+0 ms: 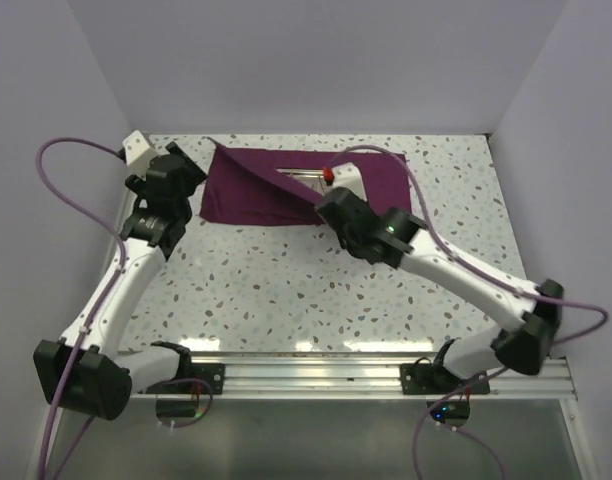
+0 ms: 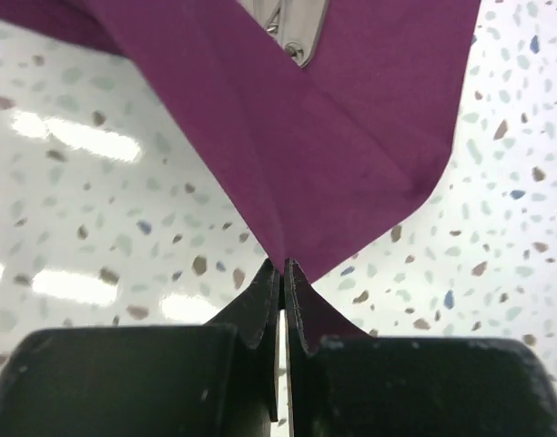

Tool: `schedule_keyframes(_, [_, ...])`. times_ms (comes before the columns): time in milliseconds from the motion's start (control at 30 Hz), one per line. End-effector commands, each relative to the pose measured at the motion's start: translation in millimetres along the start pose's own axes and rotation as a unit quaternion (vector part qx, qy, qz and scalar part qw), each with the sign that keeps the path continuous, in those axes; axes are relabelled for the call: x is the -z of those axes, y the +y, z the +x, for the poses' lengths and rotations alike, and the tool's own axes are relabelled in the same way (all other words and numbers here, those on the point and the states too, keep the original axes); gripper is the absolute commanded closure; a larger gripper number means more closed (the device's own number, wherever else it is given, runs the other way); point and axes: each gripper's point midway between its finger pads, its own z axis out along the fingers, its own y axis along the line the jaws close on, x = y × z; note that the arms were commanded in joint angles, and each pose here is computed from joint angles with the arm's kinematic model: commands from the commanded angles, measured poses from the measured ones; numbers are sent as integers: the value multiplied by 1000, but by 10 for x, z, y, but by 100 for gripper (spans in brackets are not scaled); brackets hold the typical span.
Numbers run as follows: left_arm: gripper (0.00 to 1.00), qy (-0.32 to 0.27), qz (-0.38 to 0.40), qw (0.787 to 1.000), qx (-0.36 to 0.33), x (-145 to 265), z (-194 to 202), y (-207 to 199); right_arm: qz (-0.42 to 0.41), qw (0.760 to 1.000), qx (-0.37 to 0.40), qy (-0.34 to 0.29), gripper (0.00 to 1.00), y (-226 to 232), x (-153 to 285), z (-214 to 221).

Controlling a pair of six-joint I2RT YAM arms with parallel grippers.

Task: Open and lay out the surgical kit
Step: Open the surgical kit at the center of the board.

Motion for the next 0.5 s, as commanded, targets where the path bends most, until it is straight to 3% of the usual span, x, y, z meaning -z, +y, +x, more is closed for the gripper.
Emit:
schedule_keyframes(0, [19, 16, -14, 999, -30, 245, -87, 146, 0, 998, -60, 20, 100, -370, 469, 642])
schedule_keyframes(67, [18, 15, -11, 999, -28, 330, -124, 180, -34, 990, -136, 0, 100, -645, 811, 845])
schedule_keyframes(100, [19, 11, -8, 1000, -23, 406, -174, 207, -34, 989, -141, 10, 100, -713, 807, 1078])
schedule_keyframes(133, [18, 9, -5, 1000, -22, 443, -184, 220, -65, 982, -177, -15, 100, -833, 982, 1114])
schedule_keyframes(233, [18, 11, 0, 1000, -15, 539, -154, 288, -102, 970, -219, -4, 99, -867, 1111, 1337])
schedule_keyframes(267, [18, 17, 1, 1000, -16, 548, -98, 317, -126, 965, -230, 4, 53, -817, 1165, 1382])
schedule_keyframes(300, [19, 20, 2, 1000, -11, 577, -79, 337, -121, 965, -234, 10, 35, -834, 1175, 1398])
schedule_keyframes(367, [19, 32, 8, 999, -16, 590, 28, 352, -102, 967, -233, 22, 20, -864, 1148, 1437])
schedule_keyframes(467, [19, 48, -3, 998, -32, 620, 177, 436, -80, 966, -244, 10, 16, -922, 1108, 1405])
